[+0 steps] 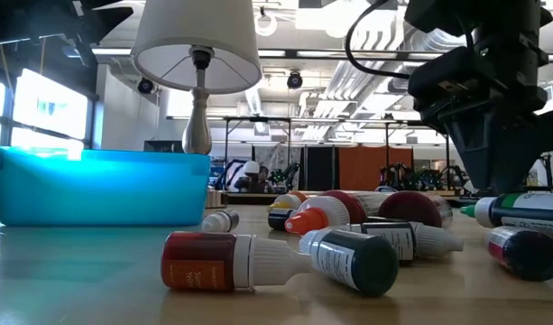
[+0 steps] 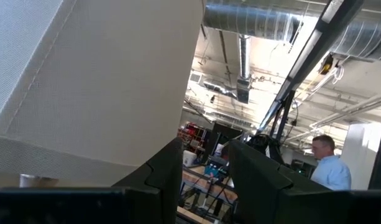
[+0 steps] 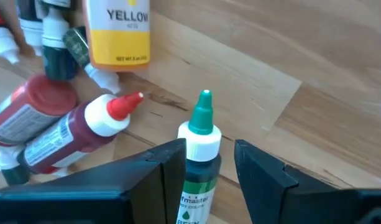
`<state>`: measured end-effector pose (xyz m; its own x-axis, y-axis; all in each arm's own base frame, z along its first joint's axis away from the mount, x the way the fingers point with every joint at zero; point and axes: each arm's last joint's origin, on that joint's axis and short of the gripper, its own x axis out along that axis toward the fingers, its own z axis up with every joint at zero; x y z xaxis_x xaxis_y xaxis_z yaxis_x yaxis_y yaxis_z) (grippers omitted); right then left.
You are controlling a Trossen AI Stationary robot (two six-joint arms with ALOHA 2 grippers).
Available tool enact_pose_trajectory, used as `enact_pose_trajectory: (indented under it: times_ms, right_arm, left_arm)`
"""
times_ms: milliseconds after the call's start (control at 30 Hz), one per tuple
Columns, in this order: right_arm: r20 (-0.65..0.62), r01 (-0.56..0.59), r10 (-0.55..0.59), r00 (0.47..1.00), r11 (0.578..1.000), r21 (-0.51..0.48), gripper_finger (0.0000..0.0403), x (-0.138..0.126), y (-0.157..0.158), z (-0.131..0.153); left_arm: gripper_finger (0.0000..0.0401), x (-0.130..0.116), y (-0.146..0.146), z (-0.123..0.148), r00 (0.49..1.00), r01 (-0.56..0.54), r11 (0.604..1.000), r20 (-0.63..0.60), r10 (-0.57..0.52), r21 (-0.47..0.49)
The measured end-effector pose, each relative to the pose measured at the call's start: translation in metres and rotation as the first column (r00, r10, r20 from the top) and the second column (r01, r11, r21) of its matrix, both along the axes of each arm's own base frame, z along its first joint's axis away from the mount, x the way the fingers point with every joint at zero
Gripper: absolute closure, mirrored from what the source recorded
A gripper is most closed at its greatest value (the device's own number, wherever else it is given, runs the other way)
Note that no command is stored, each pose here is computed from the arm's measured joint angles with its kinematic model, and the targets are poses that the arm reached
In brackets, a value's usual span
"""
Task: Pick & Place food coloring
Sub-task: Put the large green food coloring bottle into the blue bin
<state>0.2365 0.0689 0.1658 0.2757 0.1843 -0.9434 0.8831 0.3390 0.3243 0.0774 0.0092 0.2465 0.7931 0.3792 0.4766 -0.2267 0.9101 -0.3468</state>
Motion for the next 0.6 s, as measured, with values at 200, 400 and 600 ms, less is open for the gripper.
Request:
enact_pose_trajectory:
  times_ms: [200, 400, 600]
  right_arm:
    - [-0.007, -0.023, 0.024, 1.0, 1.0, 0.015, 0.0273, 0.007, 0.002, -0.01]
    - [-0.018, -0.033, 0.033, 0.999, 0.999, 0.026, 0.0273, 0.011, 0.004, -0.018]
    - [-0.077, -0.044, 0.049, 0.996, 0.997, 0.06, 0.0273, 0.01, 0.005, -0.024]
  left_arm:
    - [0.0273, 0.0, 0.0, 0.0, 1.0, 0.0, 1.0, 0.0, 0.0, 0.0]
    - [0.0273, 0.0, 0.0, 0.0, 1.0, 0.0, 1.0, -0.001, 0.0, 0.0]
    - [0.0273, 0.0, 0.0, 0.0, 1.0, -0.001, 1.0, -0.001, 0.001, 0.0]
